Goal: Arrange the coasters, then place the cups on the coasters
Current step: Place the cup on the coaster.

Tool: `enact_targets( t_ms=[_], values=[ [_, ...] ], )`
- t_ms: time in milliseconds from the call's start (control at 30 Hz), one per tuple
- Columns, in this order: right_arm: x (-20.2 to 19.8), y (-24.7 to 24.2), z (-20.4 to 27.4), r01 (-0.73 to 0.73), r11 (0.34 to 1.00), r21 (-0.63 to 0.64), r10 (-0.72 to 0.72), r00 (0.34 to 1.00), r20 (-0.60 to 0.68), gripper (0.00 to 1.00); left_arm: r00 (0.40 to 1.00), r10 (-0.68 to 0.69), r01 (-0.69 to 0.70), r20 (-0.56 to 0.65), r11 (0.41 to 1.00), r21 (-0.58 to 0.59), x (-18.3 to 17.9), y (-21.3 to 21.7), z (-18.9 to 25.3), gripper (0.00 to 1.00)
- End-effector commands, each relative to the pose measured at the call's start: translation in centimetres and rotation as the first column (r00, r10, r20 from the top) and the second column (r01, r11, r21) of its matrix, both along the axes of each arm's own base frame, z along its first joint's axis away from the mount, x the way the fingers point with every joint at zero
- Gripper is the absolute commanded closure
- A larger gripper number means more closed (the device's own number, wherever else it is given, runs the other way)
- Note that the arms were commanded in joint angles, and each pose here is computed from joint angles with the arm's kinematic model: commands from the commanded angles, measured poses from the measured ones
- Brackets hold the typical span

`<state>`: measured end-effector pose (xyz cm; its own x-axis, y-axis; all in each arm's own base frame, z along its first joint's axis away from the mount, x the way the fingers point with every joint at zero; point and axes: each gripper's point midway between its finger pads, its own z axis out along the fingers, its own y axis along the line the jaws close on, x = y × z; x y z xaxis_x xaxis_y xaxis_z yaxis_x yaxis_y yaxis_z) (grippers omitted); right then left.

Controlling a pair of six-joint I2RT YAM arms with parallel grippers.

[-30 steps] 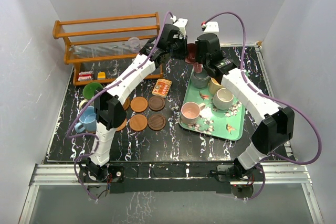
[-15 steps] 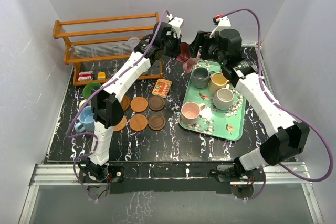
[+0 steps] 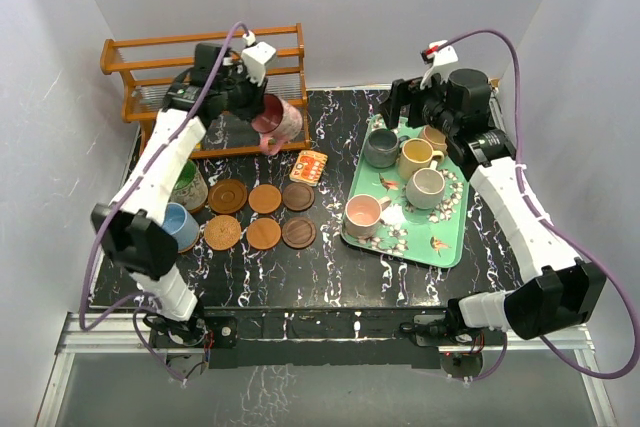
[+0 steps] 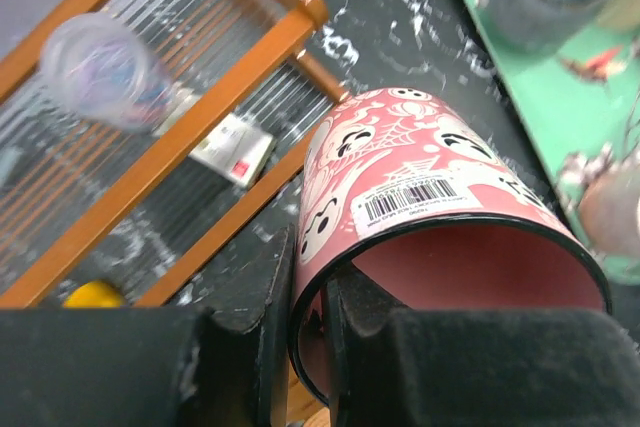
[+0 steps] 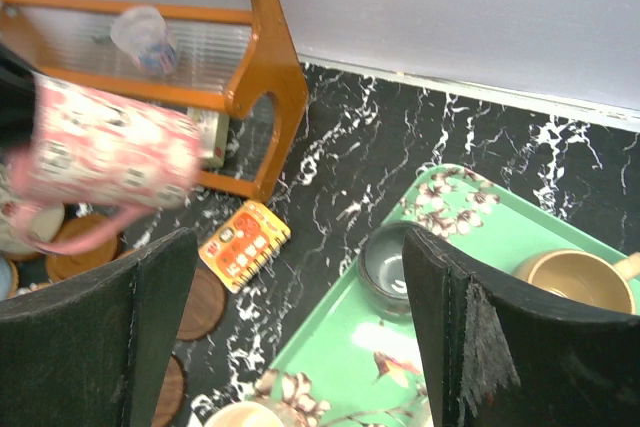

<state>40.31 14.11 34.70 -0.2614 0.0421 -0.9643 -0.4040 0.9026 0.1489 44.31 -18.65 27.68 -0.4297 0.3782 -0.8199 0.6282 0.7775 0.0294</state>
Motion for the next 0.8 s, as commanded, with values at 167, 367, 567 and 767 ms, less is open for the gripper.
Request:
enact_targets(
  t_ms=[167,367,567,767],
  values=[
    [-2.1,-0.4,-5.4,-0.242,0.956,-0.165,0.243,0.970,-0.017,0.16,0.946,-0.318,0.296,0.058,0.925,0.236,-8.3,3.1,2.3,1.00],
    [-3.5,-0.4,-8.3,-0.340,0.925,-0.168,0.336,0.940,-0.052,0.13,0.919,-0.388,0.386,-0.062,0.862,0.327,-9.2,4.8,-1.1,1.00],
    [-4.7,-0.1,-9.4,-0.400,0.904,-0.151,0.395,0.916,-0.064,0.05,0.890,-0.436,0.453,-0.134,0.815,0.361,-8.8,7.3,-3.5,1.00],
    [-5.0,-0.3,-10.0,-0.410,0.900,-0.152,0.403,0.912,-0.075,0.04,0.856,-0.465,0.517,-0.228,0.787,0.337,-8.6,9.2,-6.4,1.00]
  ],
)
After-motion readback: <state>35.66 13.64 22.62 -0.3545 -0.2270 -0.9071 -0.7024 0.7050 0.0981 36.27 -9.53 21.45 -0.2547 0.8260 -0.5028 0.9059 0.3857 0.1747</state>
